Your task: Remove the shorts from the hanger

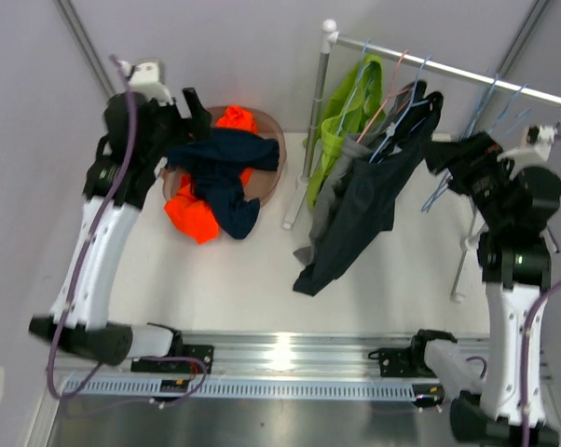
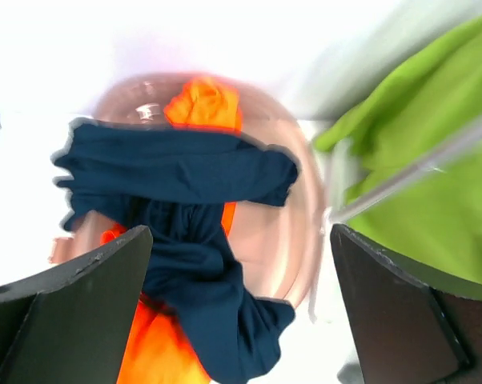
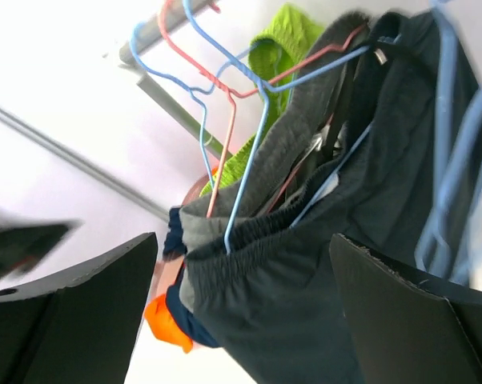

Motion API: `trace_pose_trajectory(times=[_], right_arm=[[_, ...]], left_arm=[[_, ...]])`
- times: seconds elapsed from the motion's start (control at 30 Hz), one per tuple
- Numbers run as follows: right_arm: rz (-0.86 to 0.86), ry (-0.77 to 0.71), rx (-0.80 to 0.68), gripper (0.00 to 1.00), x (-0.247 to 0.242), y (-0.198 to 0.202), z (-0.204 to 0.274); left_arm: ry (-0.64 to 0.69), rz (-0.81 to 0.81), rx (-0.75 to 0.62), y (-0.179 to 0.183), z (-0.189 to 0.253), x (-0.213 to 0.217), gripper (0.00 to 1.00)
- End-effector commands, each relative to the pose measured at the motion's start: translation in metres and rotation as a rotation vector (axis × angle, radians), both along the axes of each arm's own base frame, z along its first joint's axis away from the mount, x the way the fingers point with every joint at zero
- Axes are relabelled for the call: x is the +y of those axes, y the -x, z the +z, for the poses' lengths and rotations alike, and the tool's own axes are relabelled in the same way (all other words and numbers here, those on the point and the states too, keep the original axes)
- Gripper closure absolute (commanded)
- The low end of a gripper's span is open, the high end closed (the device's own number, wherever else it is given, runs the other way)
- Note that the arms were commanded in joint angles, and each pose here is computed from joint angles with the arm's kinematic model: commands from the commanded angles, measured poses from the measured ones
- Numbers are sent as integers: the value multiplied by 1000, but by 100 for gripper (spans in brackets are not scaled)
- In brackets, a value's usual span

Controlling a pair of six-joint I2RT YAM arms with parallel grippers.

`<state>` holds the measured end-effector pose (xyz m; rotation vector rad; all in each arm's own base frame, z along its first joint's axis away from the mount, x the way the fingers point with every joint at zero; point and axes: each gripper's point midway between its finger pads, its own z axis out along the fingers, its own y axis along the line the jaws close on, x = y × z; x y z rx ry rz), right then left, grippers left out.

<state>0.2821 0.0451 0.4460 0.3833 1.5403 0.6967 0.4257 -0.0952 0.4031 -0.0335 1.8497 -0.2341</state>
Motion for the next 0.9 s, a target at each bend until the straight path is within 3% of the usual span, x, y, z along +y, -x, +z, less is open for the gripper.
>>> trace_pose_trajectory(times=[0.0,0.2,0.4,0.5,0.53,0.6,0.63,0.67,0.77,0.87], right_arm=[[47,16,-47,4,17,-33,15],[40,61,-4,5,34,-80,2],[12,76,3,12,41,-112,-5],[10,73,13,26,43,-122,-10],[8,70,18,37,44,-125,-12],[15,72,30,45,49,-129,-16],[10,76,34,57,49,-130,-17],[8,79,38,61,50,-131,-19],[3,86,51,65,50,-132,-26],[4,85,64,75,51,-132,-32]], left_arm=[[-14,-29,-36,54,-16,10,1],[-38,-2,-99,113,-50,31,1],[-21,8,-95,123,-72,34,1],[-25,5,-68,122,-89,33,1],[-24,5,-66,122,-90,33,1],[-27,8,-57,120,-98,33,1],[-24,9,-57,120,-98,33,1],[-24,6,-54,121,-100,33,1],[-22,2,-50,121,-102,32,1],[-24,-2,-46,121,-104,31,1]])
